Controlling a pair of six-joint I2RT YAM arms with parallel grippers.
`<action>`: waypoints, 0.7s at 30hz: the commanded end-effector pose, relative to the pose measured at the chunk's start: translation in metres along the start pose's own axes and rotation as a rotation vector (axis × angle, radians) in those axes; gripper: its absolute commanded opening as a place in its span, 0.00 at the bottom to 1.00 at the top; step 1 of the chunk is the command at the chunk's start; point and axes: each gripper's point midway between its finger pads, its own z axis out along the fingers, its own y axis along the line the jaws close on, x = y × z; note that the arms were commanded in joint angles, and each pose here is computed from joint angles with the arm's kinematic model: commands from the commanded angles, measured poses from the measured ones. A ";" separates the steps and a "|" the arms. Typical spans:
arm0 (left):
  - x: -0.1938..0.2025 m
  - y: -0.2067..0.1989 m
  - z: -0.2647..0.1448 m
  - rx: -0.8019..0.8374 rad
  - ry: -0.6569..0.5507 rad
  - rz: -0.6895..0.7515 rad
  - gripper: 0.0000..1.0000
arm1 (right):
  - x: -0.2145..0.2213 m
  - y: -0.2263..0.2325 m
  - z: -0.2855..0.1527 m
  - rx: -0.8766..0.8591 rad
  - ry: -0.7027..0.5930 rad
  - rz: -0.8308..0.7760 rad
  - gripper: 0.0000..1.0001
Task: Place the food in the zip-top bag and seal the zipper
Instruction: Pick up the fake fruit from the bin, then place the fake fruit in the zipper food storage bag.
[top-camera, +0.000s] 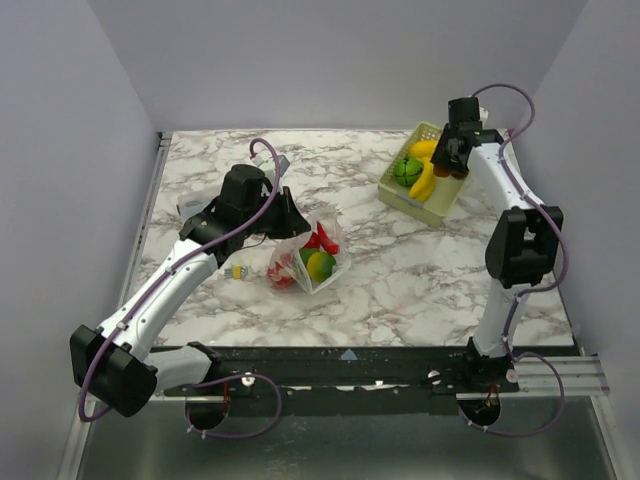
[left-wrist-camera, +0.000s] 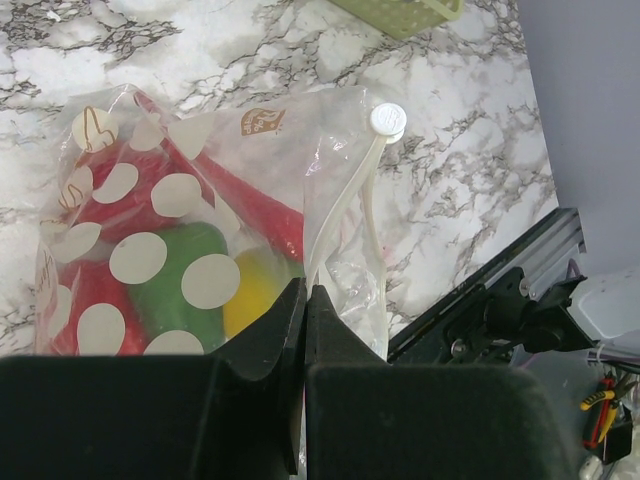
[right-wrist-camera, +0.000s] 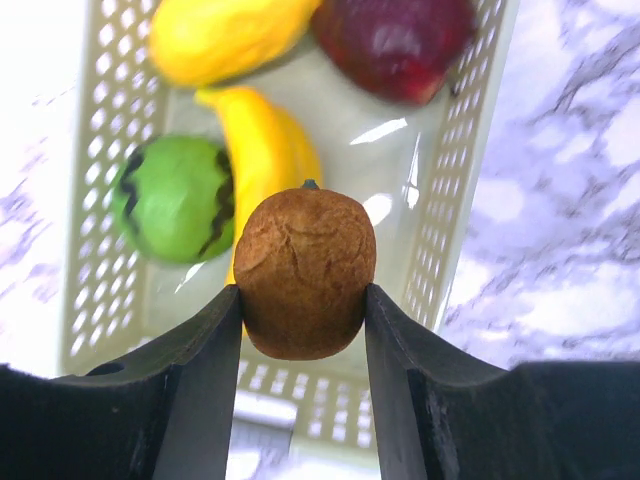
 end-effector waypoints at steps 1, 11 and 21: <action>0.000 -0.004 0.001 0.025 -0.001 0.000 0.00 | 0.016 0.033 -0.064 -0.310 0.011 0.085 0.10; -0.002 -0.001 0.001 0.016 0.001 -0.008 0.00 | 0.121 0.078 -0.228 -1.088 0.160 0.100 0.08; -0.002 0.000 0.003 0.023 0.015 -0.022 0.00 | 0.195 0.119 -0.354 -1.419 0.142 -0.037 0.09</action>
